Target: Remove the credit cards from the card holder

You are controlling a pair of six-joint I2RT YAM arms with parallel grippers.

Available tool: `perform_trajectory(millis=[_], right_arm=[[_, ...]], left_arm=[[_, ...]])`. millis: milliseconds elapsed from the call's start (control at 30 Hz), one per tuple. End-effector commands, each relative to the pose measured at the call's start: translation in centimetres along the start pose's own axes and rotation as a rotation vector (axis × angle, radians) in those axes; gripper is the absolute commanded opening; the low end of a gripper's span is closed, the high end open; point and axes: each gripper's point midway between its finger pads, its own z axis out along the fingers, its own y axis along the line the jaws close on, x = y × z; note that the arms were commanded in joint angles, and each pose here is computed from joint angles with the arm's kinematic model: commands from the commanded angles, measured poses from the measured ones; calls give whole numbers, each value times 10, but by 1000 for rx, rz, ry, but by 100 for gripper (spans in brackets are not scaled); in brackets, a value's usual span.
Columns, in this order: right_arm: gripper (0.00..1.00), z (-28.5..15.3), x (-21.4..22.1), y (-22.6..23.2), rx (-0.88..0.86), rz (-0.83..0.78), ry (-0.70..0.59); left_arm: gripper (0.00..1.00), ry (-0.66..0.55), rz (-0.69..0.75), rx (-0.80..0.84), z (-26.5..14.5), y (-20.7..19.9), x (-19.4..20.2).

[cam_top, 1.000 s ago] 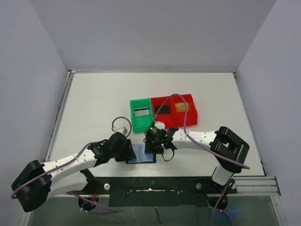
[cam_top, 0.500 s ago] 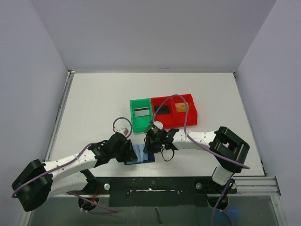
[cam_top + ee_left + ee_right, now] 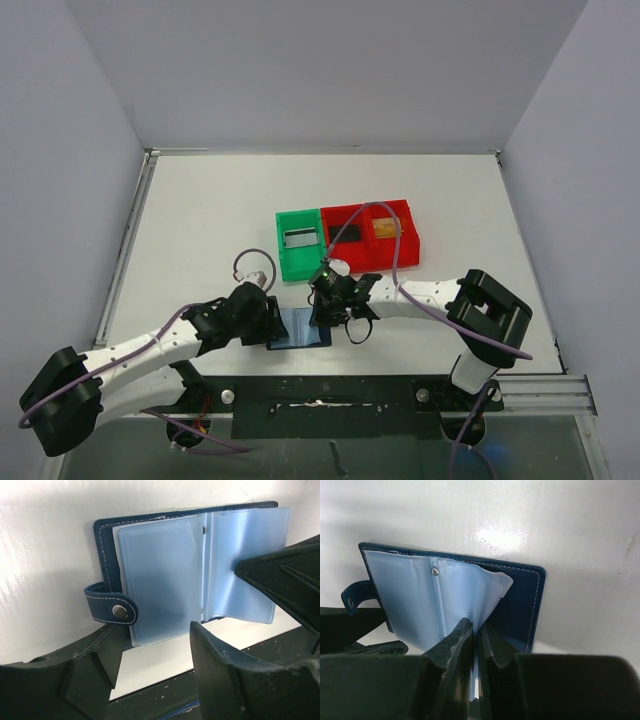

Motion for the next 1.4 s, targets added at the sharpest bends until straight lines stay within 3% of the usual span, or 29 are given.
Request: perform_trajectory(millis=[0, 100, 400, 800, 867, 967, 1067, 1167, 1367], right_arm=[[4, -7, -5, -7, 24, 1, -24], [4, -6, -5, -6, 19, -4, -21], [5, -6, -5, -2, 1, -11, -19], [6, -19, -15, -13, 66, -22, -68], [9, -27, -24, -23, 123, -24, -109], [21, -39, -34, -31, 158, -65, -144], [56, -60, -47, -36, 190, -98, -198], [73, -91, -67, -44, 204, -87, -276], [89, -163, -126, -55, 177, -135, -541]], left_arm=[[54, -32, 14, -9, -1, -7, -12], [52, -7, 24, 12, 7, -12, -8], [33, -11, 29, 94, 11, -33, -11], [34, -18, 32, 170, 7, -52, -15], [43, -32, 36, 117, 2, -46, -20], [54, -75, 48, 76, -13, -45, -33], [66, -127, 52, 59, -36, -48, -48], [70, -189, 57, 45, -56, -48, -62], [72, -327, 51, 27, -94, -48, -97]])
